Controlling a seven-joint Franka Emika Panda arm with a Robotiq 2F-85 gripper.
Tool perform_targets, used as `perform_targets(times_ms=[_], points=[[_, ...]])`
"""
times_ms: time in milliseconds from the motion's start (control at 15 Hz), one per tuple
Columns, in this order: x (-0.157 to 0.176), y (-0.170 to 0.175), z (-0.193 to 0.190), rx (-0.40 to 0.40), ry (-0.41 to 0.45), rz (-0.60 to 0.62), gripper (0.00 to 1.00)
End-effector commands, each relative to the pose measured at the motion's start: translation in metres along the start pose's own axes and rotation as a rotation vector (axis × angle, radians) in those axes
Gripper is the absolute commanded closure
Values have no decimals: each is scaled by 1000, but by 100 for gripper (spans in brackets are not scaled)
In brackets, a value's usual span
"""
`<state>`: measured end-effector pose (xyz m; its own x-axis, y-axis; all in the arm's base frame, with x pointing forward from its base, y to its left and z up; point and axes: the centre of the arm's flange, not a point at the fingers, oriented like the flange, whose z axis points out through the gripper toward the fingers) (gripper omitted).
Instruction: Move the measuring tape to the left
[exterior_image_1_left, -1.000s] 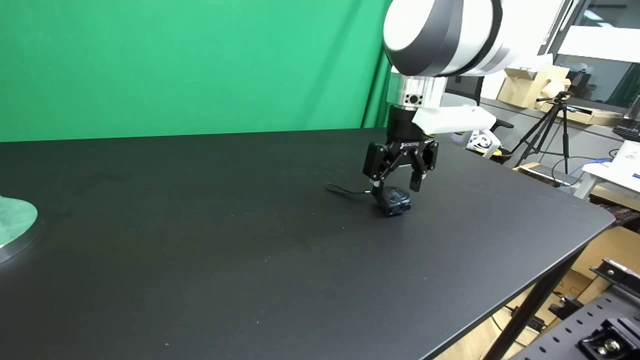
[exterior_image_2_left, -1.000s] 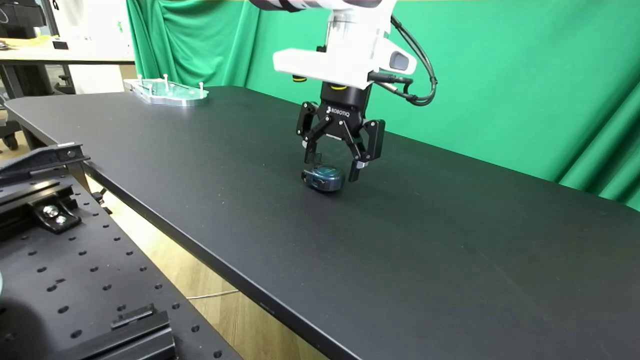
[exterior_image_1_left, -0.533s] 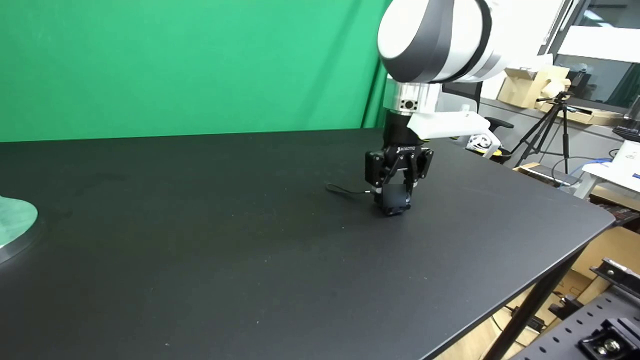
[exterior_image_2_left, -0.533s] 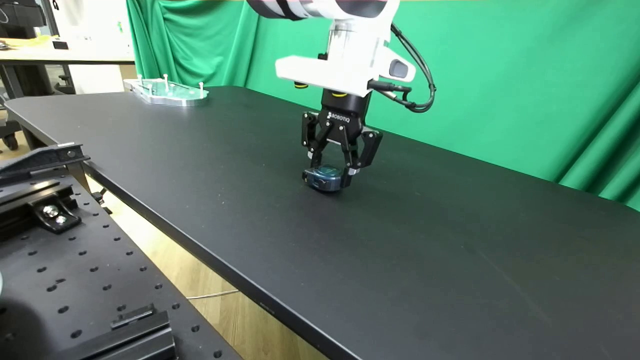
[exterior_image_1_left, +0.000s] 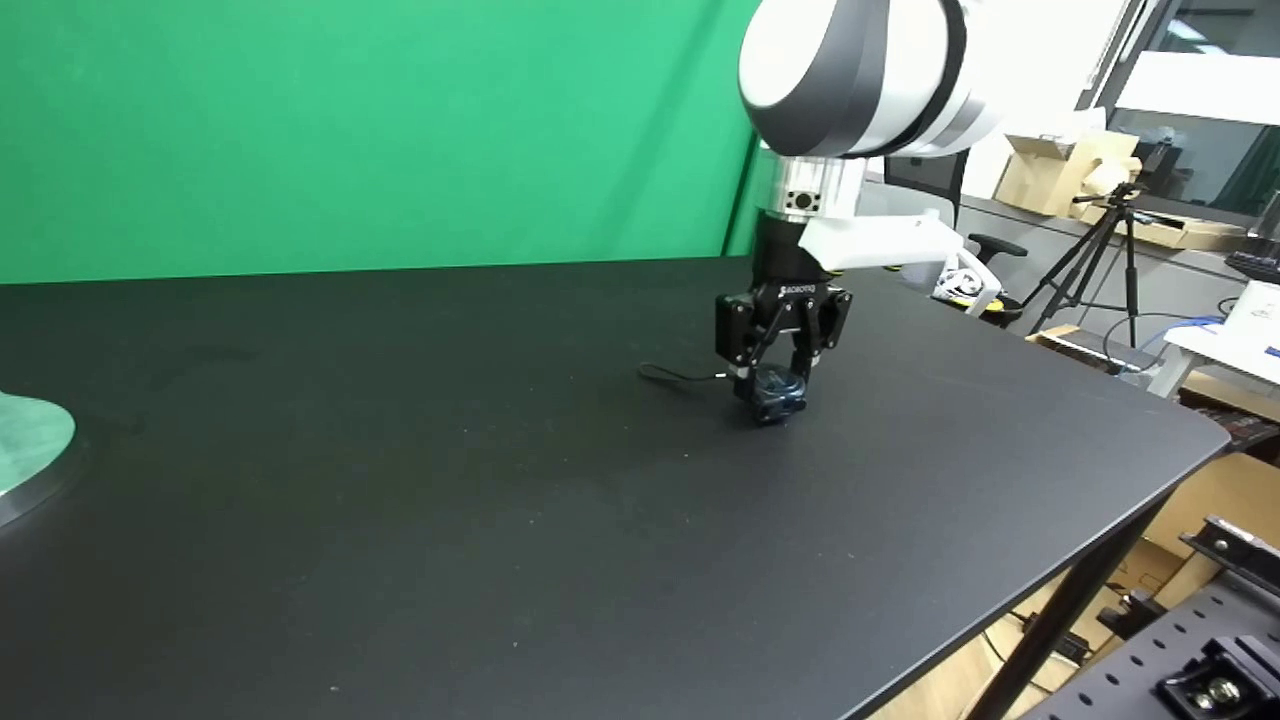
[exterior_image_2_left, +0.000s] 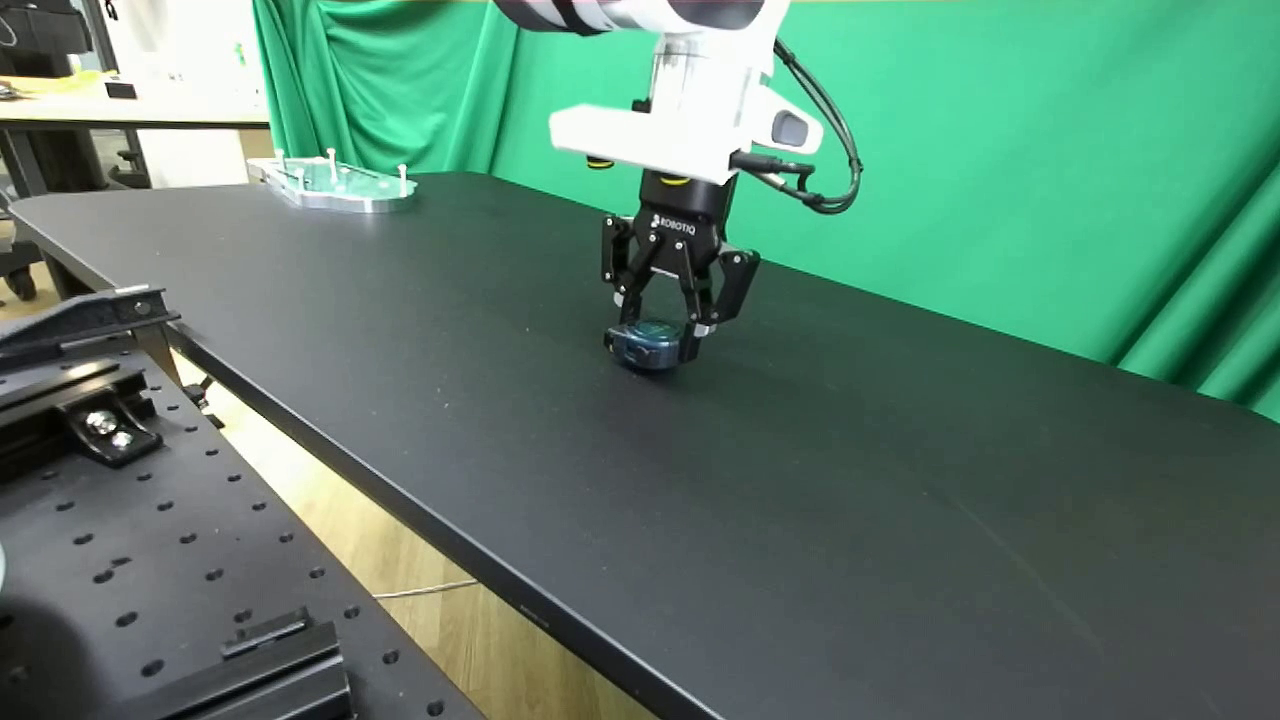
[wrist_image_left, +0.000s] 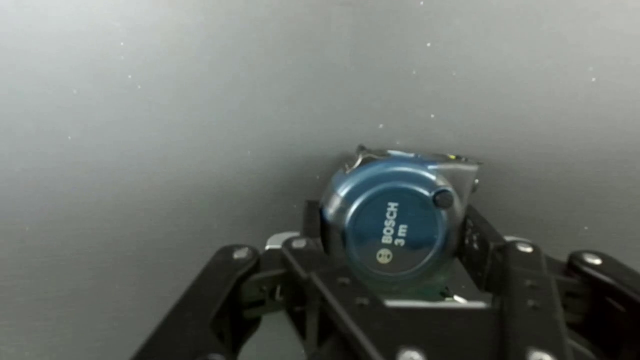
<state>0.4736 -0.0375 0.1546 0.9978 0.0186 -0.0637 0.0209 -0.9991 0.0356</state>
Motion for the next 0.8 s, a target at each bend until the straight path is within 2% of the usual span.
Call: perform_targets(times_ms=[0,467,733], points=[[14,-19,-22,-5,32,-33,58],[35,-69,-32,2,79,-136,58],[42,-84,-27,7,76,-167,58]])
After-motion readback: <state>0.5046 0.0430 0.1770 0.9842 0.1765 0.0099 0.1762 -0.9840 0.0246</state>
